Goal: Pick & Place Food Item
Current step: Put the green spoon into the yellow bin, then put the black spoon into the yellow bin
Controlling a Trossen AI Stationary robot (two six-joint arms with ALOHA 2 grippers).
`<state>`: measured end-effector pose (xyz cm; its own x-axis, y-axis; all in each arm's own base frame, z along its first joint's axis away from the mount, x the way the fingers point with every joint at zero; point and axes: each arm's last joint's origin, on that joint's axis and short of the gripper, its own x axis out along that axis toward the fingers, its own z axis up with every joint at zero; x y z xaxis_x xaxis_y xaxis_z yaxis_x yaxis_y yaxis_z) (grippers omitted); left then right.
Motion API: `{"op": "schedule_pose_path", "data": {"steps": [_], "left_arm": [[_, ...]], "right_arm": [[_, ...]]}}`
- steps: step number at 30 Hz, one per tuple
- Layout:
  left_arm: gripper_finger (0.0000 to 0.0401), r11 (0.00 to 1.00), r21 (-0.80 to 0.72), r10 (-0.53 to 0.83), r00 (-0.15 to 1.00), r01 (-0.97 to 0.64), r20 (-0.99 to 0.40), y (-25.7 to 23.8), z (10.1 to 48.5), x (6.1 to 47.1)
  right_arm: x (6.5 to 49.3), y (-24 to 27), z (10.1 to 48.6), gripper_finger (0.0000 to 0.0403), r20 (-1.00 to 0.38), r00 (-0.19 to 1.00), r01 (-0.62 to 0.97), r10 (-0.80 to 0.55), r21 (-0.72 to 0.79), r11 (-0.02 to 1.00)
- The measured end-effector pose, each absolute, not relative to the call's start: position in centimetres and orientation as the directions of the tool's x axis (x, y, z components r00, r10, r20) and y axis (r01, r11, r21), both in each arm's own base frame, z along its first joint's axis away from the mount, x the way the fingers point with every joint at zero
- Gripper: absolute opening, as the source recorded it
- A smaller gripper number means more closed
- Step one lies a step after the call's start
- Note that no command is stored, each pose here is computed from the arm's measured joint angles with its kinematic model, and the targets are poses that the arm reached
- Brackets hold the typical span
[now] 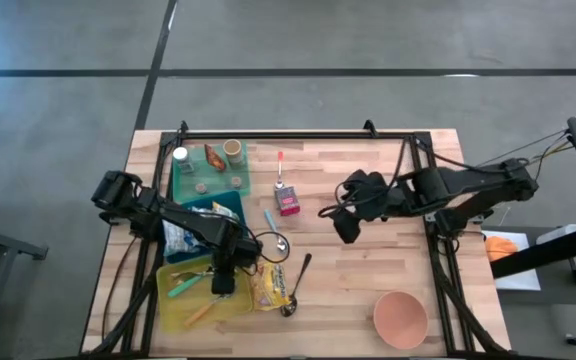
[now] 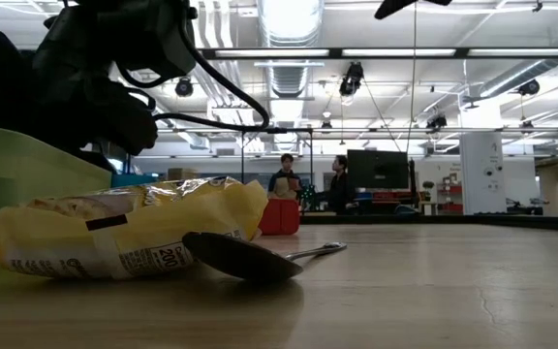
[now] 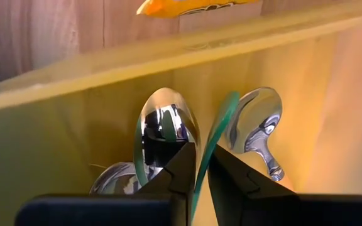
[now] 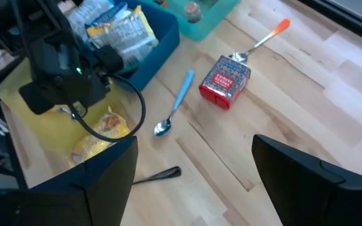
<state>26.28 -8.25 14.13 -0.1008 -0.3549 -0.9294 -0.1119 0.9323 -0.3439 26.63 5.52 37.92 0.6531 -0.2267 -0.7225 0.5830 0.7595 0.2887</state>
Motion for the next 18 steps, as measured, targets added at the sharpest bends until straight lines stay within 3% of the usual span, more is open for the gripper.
{"op": "schedule_pose_path", "data": {"steps": [12,18], "left_arm": [[0.0059,0.92,-0.335,-0.361,-0.105,-0.204,-0.927,-8.26,14.13,26.26],[0.0114,0.904,-0.356,-0.39,-0.115,-0.238,-0.914,-8.33,14.18,26.22]], "right_arm": [[27.59,5.82,36.98,0.0309,-0.749,0.628,0.583,-0.211,0.274,0.765],[27.59,5.83,36.98,0.0309,-0.749,0.629,0.582,-0.21,0.275,0.765]]}}
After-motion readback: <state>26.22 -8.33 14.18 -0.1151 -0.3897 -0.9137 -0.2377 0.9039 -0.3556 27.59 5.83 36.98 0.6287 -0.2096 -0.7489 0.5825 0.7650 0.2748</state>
